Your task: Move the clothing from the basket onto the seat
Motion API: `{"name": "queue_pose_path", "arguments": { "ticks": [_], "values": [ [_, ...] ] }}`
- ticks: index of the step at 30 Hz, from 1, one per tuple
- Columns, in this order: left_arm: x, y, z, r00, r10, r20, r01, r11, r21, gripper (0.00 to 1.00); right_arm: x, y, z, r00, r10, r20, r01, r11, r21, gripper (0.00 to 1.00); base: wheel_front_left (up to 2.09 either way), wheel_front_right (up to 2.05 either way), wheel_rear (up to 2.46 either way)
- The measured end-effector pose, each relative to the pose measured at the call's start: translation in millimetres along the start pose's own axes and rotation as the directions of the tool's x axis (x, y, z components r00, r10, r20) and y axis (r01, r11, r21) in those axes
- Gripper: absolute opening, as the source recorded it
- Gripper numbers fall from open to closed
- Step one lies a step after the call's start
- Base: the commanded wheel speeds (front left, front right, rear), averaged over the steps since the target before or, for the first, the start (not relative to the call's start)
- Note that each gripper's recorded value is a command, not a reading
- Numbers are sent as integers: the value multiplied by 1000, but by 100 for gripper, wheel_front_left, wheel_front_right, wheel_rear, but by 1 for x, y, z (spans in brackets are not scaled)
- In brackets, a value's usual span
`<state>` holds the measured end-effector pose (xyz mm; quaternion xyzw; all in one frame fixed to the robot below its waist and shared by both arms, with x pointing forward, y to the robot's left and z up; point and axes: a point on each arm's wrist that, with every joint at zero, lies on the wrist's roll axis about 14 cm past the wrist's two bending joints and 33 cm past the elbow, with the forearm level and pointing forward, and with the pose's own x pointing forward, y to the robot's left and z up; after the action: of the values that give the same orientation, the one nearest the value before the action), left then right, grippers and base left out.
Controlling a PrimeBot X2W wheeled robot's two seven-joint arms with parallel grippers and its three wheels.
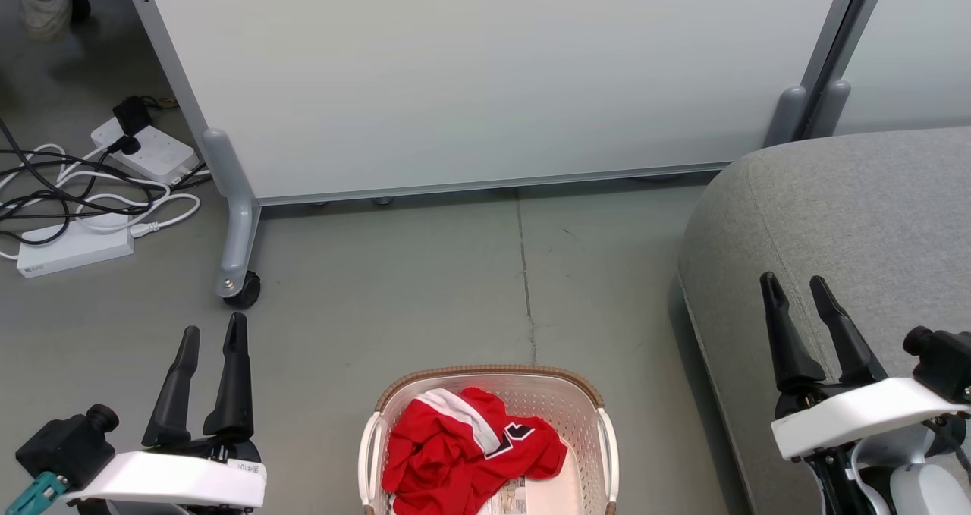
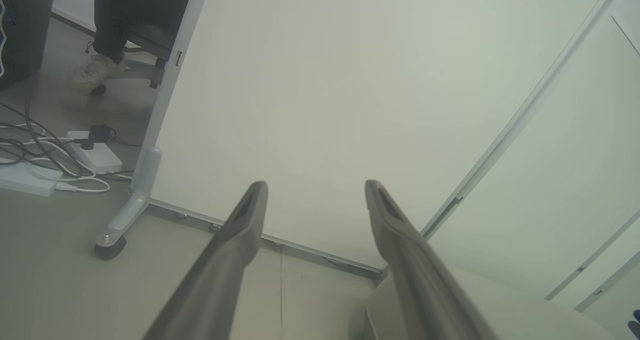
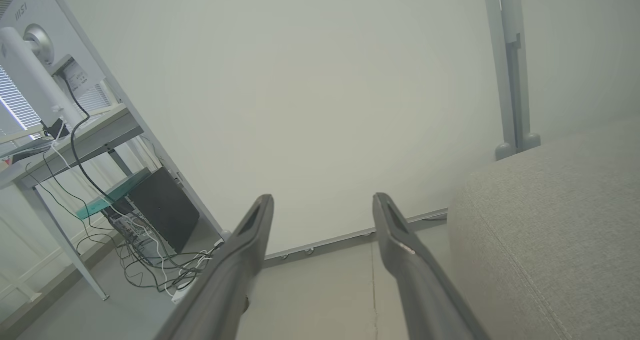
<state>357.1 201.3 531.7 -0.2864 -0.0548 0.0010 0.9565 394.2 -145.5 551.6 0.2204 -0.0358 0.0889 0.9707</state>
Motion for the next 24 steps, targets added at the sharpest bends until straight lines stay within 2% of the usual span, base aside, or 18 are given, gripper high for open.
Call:
{"name": "queue_pose_path", "arguments": {
  "ticks": [10,24],
  "values": [
    [0,1,1,1000,-7,-20,9,991,131,100,1,6,-8,1000,21,-8,-21,994,-109,100,0,0,0],
    [-2,3,-4,999,-9,-49,23,959,284,100,2,4,-24,999,17,-45,-27,976,-215,100,0,0,0]
  ]
}}
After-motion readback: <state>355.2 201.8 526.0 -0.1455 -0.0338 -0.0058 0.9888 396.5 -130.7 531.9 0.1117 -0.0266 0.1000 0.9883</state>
